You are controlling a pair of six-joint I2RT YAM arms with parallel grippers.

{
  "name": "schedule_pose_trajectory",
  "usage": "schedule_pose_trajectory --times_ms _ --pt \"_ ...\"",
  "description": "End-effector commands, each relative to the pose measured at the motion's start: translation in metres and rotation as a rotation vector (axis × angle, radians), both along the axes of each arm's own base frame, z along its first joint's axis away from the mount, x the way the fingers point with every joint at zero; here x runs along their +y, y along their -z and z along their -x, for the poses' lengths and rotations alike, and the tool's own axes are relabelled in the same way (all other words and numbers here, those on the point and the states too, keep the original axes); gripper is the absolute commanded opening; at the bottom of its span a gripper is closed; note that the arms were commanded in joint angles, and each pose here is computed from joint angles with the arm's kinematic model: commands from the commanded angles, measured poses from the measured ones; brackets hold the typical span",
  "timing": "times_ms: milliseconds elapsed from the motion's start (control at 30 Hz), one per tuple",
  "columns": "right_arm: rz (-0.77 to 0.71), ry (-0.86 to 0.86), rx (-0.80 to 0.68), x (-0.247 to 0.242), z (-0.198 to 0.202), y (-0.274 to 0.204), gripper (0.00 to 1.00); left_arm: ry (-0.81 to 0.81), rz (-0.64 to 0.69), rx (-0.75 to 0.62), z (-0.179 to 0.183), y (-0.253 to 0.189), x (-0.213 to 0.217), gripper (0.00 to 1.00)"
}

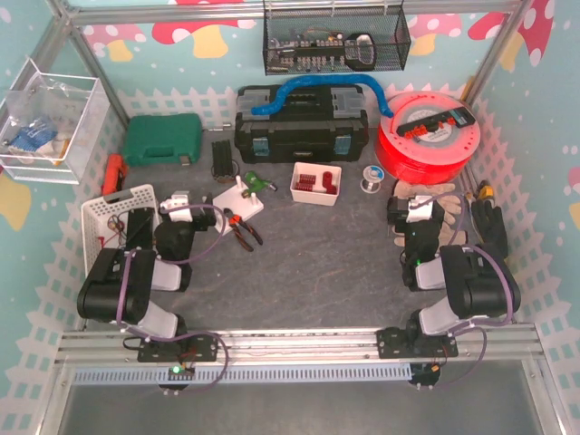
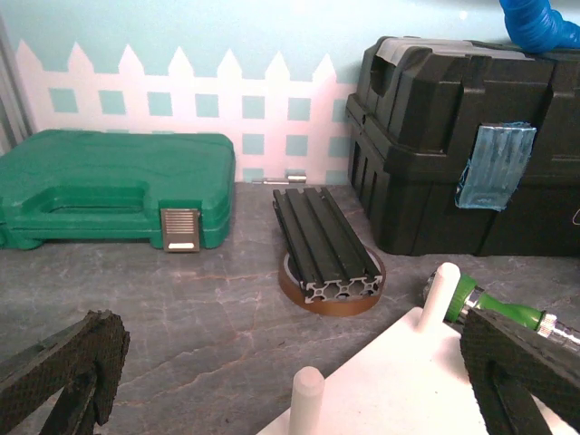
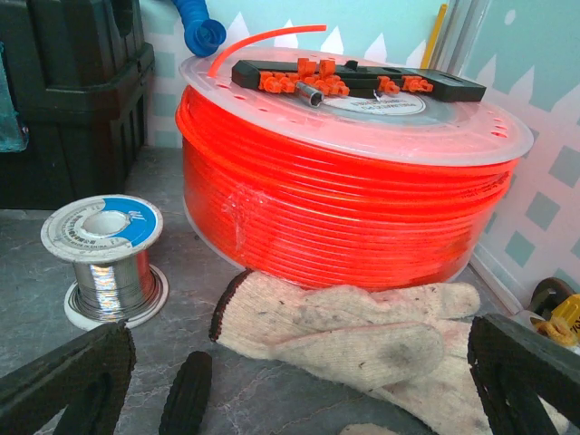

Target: Install the large spring

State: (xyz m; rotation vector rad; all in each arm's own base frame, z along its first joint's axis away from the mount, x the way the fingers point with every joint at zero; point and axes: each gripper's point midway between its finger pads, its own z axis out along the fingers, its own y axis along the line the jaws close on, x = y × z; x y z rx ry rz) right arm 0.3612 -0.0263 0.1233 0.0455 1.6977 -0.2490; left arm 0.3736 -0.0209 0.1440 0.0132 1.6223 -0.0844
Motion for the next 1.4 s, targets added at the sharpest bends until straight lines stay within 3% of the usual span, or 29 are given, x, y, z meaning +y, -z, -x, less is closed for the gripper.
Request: schedule_pose_trajectory --times_ms 0,400,667,800,933,1067,1200,1367 --pt "0.001 0.013 -0.046 -0.003 -0.004 -0.012 1.0 0.007 0.007 -0.029 -0.003 -0.008 -0.001 0.99" --pt "0.001 0.016 -0.054 -0.003 -0.003 -0.014 1.0 0.007 0.007 -0.03 -0.003 -0.008 -0.001 0.99" --pt "-0.021 -0.026 -0.075 0.004 -0.001 -0.057 1.0 -0.04 0.009 0.017 -0.007 -0.031 -0.001 0.99" --pt "-0.19 0.0 -0.093 0.003 -0.001 -0.093 1.0 -0.096 0.153 0.101 -0.018 -0.064 0.001 0.99" --pt "-0.398 0.035 0.007 0.005 -0.007 -0.122 1.0 -0.122 0.324 0.187 -0.021 -0.098 0.0 0.99" --pt "-0.529 0.066 0.125 0.008 -0.004 -0.114 1.0 -0.137 0.494 0.272 -0.008 -0.099 -0.003 0.99" --pt "-0.593 -0.184 0.196 0.053 -0.008 -0.114 1.0 -0.002 0.63 0.317 0.009 -0.092 -0.023 0.99" --pt "-0.596 -0.34 0.329 0.097 -0.003 -0.097 1.0 0.029 0.656 0.448 0.025 -0.062 -0.041 0.86"
